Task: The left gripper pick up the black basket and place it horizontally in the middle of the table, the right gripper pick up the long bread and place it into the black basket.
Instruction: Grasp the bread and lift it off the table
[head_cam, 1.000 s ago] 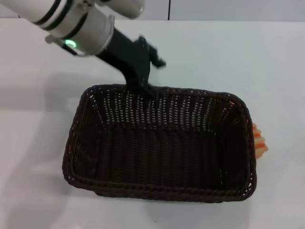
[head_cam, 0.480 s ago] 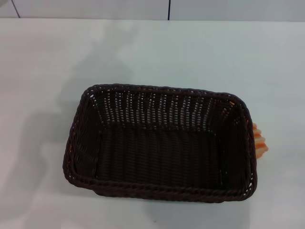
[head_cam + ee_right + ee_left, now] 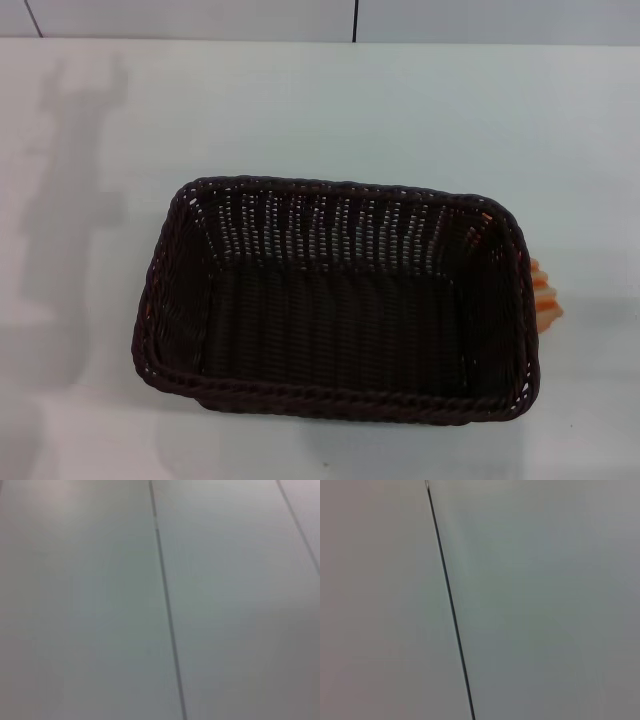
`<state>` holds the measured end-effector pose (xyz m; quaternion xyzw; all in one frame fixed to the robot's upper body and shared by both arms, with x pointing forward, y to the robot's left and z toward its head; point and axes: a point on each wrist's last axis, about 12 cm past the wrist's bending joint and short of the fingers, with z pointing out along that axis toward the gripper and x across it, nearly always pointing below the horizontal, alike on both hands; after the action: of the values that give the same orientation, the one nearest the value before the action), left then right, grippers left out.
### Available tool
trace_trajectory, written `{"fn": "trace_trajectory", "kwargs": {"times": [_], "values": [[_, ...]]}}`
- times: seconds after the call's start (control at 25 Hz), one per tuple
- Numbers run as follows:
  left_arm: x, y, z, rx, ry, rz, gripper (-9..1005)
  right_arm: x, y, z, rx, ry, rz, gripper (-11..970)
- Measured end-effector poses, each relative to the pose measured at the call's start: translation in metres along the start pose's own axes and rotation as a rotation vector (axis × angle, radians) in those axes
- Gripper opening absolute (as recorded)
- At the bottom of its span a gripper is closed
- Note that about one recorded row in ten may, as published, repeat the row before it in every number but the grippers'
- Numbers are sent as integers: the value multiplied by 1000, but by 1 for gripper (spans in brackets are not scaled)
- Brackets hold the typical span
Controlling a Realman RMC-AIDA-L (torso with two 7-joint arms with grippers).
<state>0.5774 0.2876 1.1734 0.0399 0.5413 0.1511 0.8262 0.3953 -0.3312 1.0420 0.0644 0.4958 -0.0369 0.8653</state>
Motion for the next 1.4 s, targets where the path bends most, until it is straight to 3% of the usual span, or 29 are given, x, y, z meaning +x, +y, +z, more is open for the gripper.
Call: {"fn": "trace_trajectory", "kwargs": {"times": [0.08, 0.12, 0.2, 0.44, 0.8, 1.04, 1.24, 1.4], "values": [[0, 0, 0, 0, 0, 0, 766, 1, 6, 4, -32, -5, 15, 828], [37, 7, -30, 46, -9, -43, 766, 2, 8, 6, -47, -6, 22, 828], [55, 10, -49, 63, -31, -41, 766, 3, 12, 9, -63, -10, 50, 828], [86, 19, -77, 79, 67, -53, 765, 7, 29, 22, -184, -7, 141, 827], [98, 24, -91, 85, 149, -47, 766, 19, 23, 46, -298, 132, 350, 827], [104, 22, -92, 99, 187, -40, 766, 22, 22, 61, -335, 158, 349, 827], [108, 19, -91, 112, 226, -40, 765, 29, 31, 84, -367, 236, 349, 828], [110, 18, -90, 117, 251, -40, 766, 29, 44, 106, -384, 320, 285, 828]]}}
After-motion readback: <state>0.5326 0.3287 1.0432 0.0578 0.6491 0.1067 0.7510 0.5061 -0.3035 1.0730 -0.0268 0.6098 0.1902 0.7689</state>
